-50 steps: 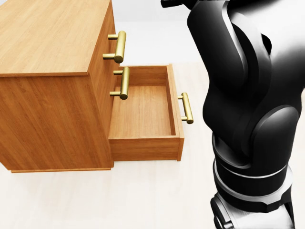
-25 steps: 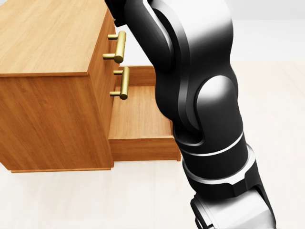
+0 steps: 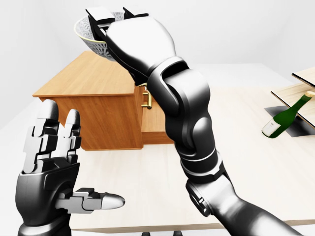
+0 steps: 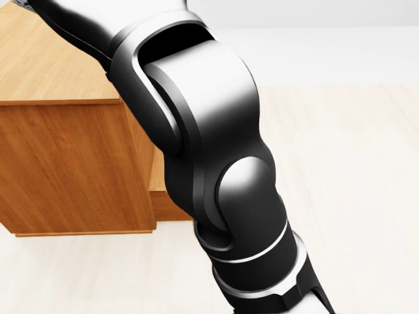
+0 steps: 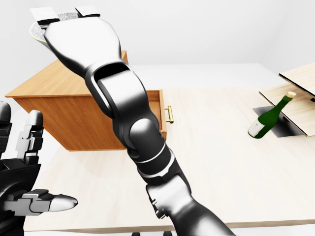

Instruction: Put the bowl on top of the cabinet.

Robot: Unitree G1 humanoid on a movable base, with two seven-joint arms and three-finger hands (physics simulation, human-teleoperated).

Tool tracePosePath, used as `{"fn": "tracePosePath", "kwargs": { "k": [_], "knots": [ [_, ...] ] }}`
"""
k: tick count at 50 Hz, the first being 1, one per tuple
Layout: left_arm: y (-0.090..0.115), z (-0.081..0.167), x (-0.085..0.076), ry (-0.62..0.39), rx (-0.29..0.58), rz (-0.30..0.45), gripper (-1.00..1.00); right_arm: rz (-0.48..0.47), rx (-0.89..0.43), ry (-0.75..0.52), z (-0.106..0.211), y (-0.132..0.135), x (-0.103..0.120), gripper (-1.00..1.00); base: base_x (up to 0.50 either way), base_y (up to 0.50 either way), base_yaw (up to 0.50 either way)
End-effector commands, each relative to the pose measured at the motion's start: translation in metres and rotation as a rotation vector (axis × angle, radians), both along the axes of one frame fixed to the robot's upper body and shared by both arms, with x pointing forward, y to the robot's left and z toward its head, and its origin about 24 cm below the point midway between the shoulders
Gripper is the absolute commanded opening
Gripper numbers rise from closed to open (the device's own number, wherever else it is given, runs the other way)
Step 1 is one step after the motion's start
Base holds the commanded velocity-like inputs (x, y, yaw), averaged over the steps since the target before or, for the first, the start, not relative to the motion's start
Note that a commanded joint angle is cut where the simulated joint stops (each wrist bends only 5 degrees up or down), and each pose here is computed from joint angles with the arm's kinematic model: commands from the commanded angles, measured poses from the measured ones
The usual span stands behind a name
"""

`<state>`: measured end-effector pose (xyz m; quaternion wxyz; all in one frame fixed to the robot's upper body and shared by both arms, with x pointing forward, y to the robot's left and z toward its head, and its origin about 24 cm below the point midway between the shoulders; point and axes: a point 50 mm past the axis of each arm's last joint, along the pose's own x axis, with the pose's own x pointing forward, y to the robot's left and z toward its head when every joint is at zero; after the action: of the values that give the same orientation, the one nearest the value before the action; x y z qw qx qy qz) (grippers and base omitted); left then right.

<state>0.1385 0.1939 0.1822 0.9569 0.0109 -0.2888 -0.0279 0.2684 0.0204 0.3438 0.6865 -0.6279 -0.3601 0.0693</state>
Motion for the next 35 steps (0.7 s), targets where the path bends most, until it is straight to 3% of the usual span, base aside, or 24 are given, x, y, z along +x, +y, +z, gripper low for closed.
{"fn": "tracePosePath", "kwargs": {
  "k": [1,35],
  "knots": [
    [0.0006,0.0006,-0.0005,-0.004,-0.001,0.000,1.00,0.034,0.035,-0.008,-0.0048,0.0102,-0.0159,-1.00,0.00,0.00,0.00],
    [-0.0005,-0.0006,-0.0005,0.004,0.000,-0.003,1.00,0.043,0.047,-0.006,-0.0047,0.0123,-0.0188,-1.00,0.00,0.00,0.00]
  ]
}}
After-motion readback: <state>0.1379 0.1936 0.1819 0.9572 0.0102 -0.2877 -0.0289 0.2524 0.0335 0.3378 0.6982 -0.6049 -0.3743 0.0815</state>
